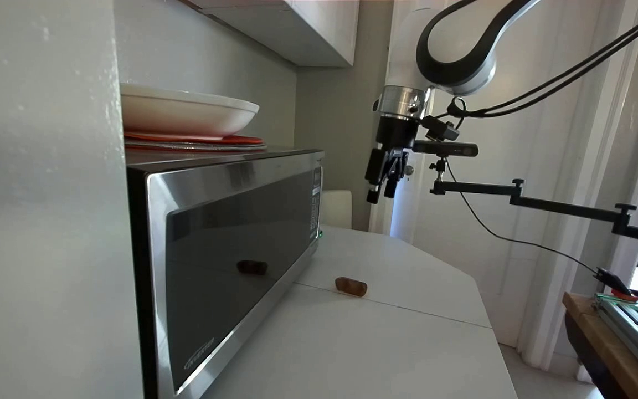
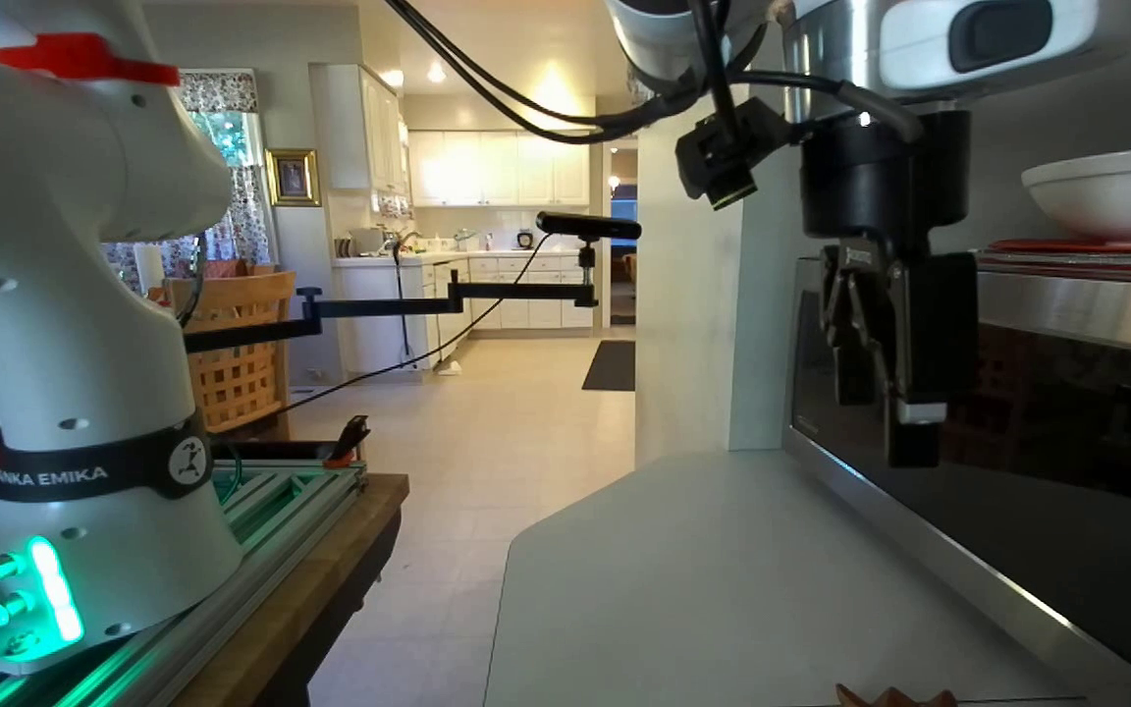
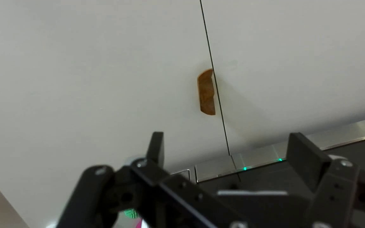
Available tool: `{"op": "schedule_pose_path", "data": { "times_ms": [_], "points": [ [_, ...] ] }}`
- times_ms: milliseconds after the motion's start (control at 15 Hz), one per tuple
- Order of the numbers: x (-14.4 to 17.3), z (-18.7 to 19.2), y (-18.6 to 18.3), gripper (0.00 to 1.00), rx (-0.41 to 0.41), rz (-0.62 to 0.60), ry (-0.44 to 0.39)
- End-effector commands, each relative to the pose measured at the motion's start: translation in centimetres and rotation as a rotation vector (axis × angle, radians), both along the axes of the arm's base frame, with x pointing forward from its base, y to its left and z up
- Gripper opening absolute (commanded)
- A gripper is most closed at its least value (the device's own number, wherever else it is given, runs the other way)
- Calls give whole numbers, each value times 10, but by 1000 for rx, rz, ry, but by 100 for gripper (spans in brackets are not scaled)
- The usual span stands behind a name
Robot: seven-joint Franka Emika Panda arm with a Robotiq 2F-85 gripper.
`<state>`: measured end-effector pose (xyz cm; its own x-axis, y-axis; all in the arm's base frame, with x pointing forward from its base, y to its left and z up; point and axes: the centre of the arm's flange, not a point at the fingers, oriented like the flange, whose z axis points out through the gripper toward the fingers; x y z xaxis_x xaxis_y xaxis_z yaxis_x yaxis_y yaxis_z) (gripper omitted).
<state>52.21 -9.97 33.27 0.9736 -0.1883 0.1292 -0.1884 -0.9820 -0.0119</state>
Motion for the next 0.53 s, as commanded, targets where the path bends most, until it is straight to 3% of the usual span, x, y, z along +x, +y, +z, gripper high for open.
{"op": "schedule_pose_path", "data": {
  "times_ms": [0,467],
  "points": [
    [0,0,0,100,0,-4,0],
    [11,-20,3,100,14,11,38]
  ]
}}
